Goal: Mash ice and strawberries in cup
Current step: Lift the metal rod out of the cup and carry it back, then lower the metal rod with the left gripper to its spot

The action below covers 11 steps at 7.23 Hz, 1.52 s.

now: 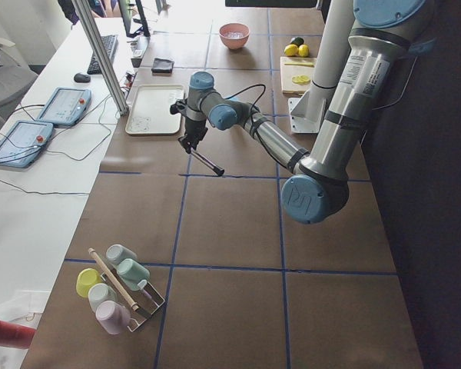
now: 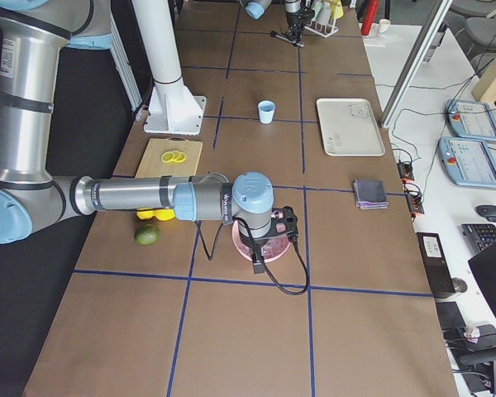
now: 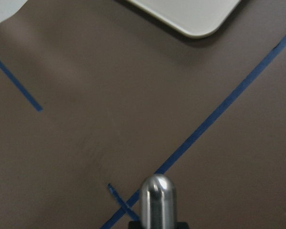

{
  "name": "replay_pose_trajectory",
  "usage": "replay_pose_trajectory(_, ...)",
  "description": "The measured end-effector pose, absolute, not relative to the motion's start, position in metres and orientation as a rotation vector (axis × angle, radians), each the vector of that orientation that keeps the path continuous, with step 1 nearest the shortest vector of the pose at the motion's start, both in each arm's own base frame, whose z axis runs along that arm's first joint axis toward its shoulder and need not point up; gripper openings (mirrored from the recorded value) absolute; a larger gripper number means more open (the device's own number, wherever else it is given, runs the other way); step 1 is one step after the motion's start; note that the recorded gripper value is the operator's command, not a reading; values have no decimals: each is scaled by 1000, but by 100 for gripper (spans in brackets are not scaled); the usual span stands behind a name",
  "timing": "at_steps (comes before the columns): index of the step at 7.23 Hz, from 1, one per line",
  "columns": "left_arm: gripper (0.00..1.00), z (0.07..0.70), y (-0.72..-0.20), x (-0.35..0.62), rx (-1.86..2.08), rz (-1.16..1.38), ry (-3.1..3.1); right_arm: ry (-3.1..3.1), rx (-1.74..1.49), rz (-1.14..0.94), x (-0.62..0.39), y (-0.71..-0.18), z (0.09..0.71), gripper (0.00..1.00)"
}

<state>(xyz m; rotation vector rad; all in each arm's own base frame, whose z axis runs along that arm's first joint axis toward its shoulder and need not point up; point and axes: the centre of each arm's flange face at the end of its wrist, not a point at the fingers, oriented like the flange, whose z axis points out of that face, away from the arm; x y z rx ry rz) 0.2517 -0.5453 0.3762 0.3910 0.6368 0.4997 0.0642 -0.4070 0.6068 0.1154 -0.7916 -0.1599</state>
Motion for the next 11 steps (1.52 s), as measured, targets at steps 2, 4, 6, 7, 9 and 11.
replay_pose_trajectory(2, 3, 443, -547, 185, 258, 366, 637, -792, 115, -160, 64, -407, 607, 100)
replay_pose_trajectory(4, 3, 507, -559, 138, 135, 199, 652, -792, 114, -159, 64, -407, 607, 100)
replay_pose_trajectory(6, 3, 567, -552, 116, 93, 103, 665, -792, 114, -158, 64, -407, 607, 100)
replay_pose_trajectory(7, 3, 591, -539, 109, 95, 65, 674, -792, 115, -159, 64, -407, 607, 100)
replay_pose_trajectory(9, 3, 625, -514, 101, 101, -15, 693, -792, 115, -160, 64, -407, 607, 100)
replay_pose_trajectory(11, 5, 643, -507, 105, 103, -73, 712, -792, 116, -160, 64, -407, 607, 100)
